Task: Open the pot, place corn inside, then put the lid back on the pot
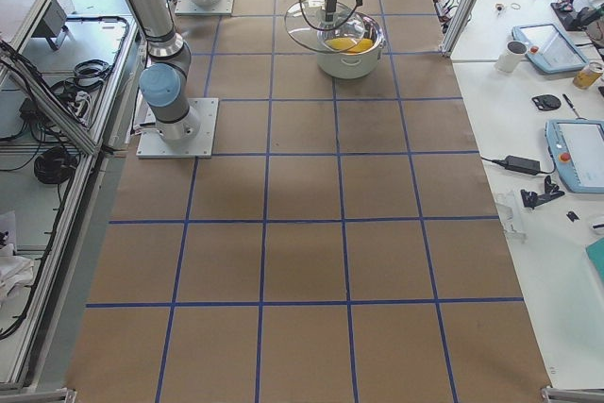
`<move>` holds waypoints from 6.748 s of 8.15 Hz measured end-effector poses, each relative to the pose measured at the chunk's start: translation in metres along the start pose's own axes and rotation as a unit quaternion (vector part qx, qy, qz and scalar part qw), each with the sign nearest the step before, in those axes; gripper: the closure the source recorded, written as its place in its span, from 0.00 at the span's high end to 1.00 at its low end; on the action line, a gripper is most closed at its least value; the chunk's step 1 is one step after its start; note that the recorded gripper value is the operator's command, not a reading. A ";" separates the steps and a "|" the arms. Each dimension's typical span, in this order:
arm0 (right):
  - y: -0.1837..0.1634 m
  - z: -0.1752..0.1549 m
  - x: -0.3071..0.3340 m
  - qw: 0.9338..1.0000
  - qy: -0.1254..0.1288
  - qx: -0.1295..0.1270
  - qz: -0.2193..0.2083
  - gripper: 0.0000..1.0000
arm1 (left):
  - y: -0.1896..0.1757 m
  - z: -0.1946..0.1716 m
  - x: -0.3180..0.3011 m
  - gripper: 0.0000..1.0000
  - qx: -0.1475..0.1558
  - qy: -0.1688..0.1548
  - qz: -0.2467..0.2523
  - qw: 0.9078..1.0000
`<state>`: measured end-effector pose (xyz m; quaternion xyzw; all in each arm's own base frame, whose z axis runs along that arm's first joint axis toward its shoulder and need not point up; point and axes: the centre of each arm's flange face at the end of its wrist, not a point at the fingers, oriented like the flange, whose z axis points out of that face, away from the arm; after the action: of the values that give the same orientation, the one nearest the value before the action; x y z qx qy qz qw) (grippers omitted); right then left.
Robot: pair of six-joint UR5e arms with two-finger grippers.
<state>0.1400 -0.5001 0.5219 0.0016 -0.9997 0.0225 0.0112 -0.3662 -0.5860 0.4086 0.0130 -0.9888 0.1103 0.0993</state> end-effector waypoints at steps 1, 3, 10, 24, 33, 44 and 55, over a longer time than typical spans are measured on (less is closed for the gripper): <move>-0.011 0.005 -0.006 1.000 -0.002 0.012 0.019 0.22 | -0.005 -0.013 -0.014 1.00 0.004 -0.002 0.004 1.000; -0.036 0.031 -0.050 0.999 -0.003 0.029 0.021 0.22 | -0.032 -0.044 -0.075 1.00 0.013 -0.015 -0.005 1.000; -0.099 0.131 -0.191 0.997 -0.016 0.055 0.051 0.21 | -0.001 -0.158 -0.202 1.00 -0.074 -0.117 0.002 0.990; -0.089 0.170 -0.195 0.998 -0.009 0.038 0.043 0.19 | 0.023 -0.139 -0.209 1.00 -0.095 -0.122 0.007 0.988; -0.087 0.174 -0.194 0.999 -0.008 0.036 0.036 0.19 | 0.024 -0.139 -0.208 1.00 -0.095 -0.122 0.008 0.988; -0.084 0.179 -0.194 0.999 -0.007 0.031 0.023 1.00 | 0.025 -0.138 -0.208 1.00 -0.096 -0.122 0.008 0.988; 0.015 0.016 -0.035 1.000 0.003 0.017 -0.009 1.00 | 0.023 -0.135 -0.209 1.00 -0.098 -0.121 0.007 0.988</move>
<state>0.1745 -0.4857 0.5047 0.0102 -0.9991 0.0390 0.0147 -0.1360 -0.5329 0.4910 0.0094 -0.9997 0.0115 -0.0215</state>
